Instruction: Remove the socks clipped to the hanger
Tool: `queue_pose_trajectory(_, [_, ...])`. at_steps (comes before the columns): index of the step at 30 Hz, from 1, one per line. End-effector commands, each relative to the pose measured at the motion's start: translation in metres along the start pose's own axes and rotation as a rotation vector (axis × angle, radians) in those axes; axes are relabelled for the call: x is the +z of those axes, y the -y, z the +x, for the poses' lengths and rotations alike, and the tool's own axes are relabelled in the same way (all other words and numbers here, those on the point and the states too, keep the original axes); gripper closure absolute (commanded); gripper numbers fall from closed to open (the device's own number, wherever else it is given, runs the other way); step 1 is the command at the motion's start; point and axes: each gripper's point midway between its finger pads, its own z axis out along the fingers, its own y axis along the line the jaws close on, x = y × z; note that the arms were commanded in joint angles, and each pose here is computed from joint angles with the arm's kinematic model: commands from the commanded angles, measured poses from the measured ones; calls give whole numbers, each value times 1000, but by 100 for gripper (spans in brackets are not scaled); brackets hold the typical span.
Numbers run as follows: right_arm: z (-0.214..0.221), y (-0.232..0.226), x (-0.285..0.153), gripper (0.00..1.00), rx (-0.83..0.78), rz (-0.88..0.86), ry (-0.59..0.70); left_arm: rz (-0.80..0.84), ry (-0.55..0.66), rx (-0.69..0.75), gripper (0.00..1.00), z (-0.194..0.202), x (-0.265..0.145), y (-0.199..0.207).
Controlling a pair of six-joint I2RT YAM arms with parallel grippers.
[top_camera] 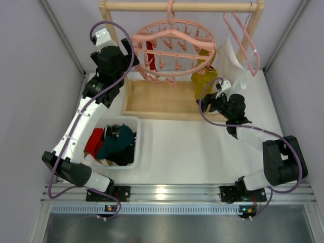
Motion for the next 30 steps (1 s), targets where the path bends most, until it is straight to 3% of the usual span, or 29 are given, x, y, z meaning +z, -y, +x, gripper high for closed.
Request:
queue_pose_trajectory(1, [-35, -8, 18, 32, -34, -92, 128, 40, 67, -39, 2, -32, -13, 5])
queue_pose_trajectory(14, [-42, -7, 48, 54, -2, -156, 272, 61, 63, -40, 2, -33, -17, 7])
queue_pose_trajectory(17, [-38, -3, 50, 65, 5, -126, 281, 67, 63, -41, 2, -34, -18, 7])
queue_pose_trajectory(23, [-39, -8, 40, 99, -6, -85, 305, 102, 76, -64, 2, -44, -31, 9])
queue_pose_trajectory(30, [-58, -33, 10, 100, -18, -70, 369, 170, 114, -101, 2, -67, -59, 10])
